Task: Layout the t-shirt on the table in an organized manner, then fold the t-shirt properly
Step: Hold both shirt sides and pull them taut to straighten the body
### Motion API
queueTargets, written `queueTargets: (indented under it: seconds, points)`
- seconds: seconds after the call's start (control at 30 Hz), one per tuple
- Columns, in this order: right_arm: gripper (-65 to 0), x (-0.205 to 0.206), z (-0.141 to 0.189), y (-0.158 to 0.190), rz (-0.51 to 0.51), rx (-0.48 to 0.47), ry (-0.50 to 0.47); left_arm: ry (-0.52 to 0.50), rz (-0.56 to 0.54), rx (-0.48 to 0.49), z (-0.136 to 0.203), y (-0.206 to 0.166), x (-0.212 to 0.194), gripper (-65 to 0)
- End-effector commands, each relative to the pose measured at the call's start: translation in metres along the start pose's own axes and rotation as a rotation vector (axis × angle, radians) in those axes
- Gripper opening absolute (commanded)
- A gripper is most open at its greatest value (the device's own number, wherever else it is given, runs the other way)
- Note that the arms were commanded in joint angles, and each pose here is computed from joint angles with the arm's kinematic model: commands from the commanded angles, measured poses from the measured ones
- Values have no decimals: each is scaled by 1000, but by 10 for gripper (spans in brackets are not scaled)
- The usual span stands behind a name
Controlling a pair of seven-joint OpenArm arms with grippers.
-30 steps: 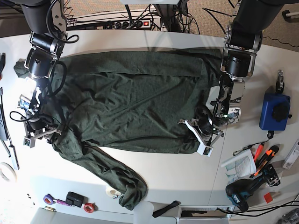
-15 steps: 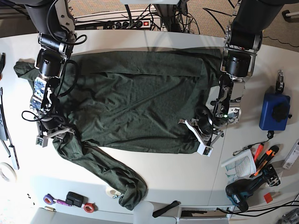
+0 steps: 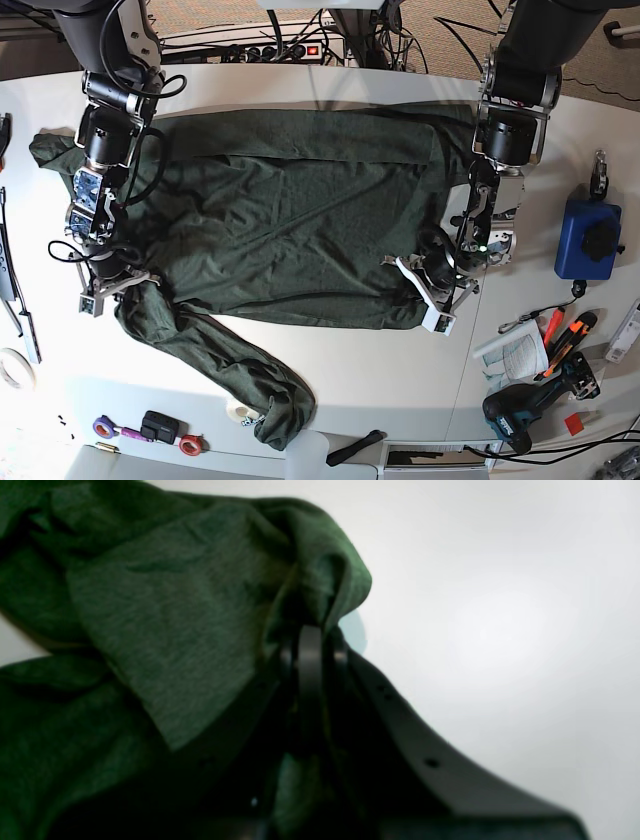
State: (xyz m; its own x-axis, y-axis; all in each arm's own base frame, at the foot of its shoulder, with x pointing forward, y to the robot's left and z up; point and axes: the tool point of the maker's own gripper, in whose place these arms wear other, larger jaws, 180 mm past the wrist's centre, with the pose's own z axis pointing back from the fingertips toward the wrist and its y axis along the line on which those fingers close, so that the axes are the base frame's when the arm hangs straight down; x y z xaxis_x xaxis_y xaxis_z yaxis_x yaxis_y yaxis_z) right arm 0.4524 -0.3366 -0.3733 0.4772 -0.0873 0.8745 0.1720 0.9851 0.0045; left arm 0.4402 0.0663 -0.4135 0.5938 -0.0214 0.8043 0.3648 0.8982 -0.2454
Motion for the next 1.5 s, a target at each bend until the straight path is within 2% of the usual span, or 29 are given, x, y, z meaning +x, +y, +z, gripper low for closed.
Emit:
queueTargets:
  seconds: [0.0,0.27,0.4,0.53,0.97,1.13,1.37,1.47]
  points:
    - [-650,37,2,-17,17,-47,-91,115,-32,69,4,18,-24,-650]
    - [-650,54,12,-60,41,-162,-138,115,-33,70,4,18,-24,-650]
    - [-650,67,17,-73,60,-183,-185,115,-33,70,4,18,-24,-650]
    - [-650,71,21,-82,70,-197,-192,115,-32,69,4,18,-24,-650]
    - [-650,71,21,-82,70,-197,-191,114,-33,70,4,18,-24,-650]
    - [-650,64,19,-83,67,-197,-151,115,-33,71,4,19,-24,-650]
    - [-650,64,19,-83,67,-198,-148,115,-32,70,4,18,-24,-650]
    - [-598,66,20,-84,99,-205,-157,115,-32,70,4,18,-24,-650]
